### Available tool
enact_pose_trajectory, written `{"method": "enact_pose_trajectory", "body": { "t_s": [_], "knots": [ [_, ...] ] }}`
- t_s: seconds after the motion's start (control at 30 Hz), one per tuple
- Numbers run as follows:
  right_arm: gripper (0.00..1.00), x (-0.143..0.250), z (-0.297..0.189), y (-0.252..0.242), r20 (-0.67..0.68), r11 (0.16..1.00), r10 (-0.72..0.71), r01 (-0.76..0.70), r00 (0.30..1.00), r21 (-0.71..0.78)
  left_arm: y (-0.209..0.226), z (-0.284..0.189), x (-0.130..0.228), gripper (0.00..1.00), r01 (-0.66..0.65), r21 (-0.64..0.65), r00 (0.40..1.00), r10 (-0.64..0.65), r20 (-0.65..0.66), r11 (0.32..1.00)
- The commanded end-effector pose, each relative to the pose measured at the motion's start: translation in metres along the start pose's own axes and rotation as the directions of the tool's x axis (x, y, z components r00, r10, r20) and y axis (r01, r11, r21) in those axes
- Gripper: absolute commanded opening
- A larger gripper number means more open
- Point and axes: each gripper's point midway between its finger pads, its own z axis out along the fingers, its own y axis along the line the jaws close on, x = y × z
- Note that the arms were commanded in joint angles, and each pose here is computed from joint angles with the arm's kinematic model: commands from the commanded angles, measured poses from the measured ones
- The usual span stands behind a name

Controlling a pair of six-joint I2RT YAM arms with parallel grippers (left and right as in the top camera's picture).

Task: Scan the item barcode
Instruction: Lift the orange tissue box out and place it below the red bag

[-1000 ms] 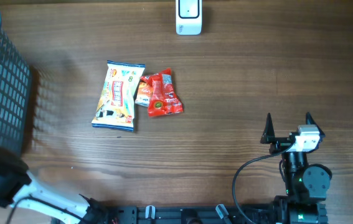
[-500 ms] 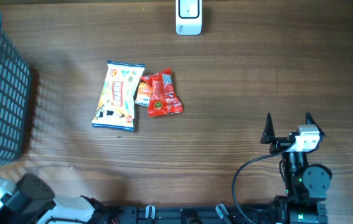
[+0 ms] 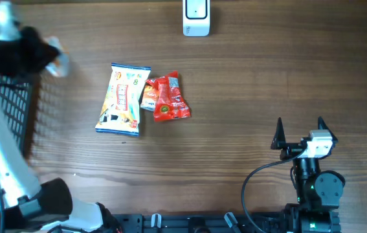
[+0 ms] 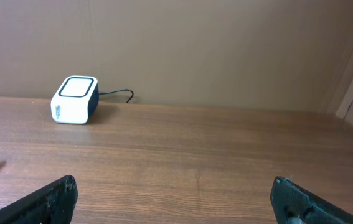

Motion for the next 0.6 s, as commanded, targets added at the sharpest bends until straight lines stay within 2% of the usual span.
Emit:
{"method": "enact_pose_trajectory", "body": {
  "t_s": [0.0, 0.17, 0.3, 0.57],
  "knots": [
    [1.00, 0.000, 0.000, -0.003, 0.003, 1.000, 0.014, -0.014, 1.000, 0.015, -0.008, 0.051, 0.037, 0.04, -0.116, -0.053, 0.983, 0.107, -0.151, 0.992],
    [1.00, 0.000, 0.000, -0.003, 0.003, 1.000, 0.014, -0.014, 1.000, 0.015, -0.007, 0.119, 0.086, 0.04, -0.163, -0.041, 0.941, 0.143, -0.308, 0.986],
    [1.00, 0.000, 0.000, -0.003, 0.003, 1.000, 0.014, -0.014, 1.000, 0.015, 0.011, 0.169, 0.136, 0.04, -0.128, -0.072, 0.906, 0.088, -0.414, 0.989],
    [1.00, 0.000, 0.000, -0.003, 0.003, 1.000, 0.014, -0.014, 1.000, 0.015, 0.025, 0.207, 0.191, 0.04, -0.154, -0.076, 0.861, 0.096, -0.499, 0.985]
  ]
}}
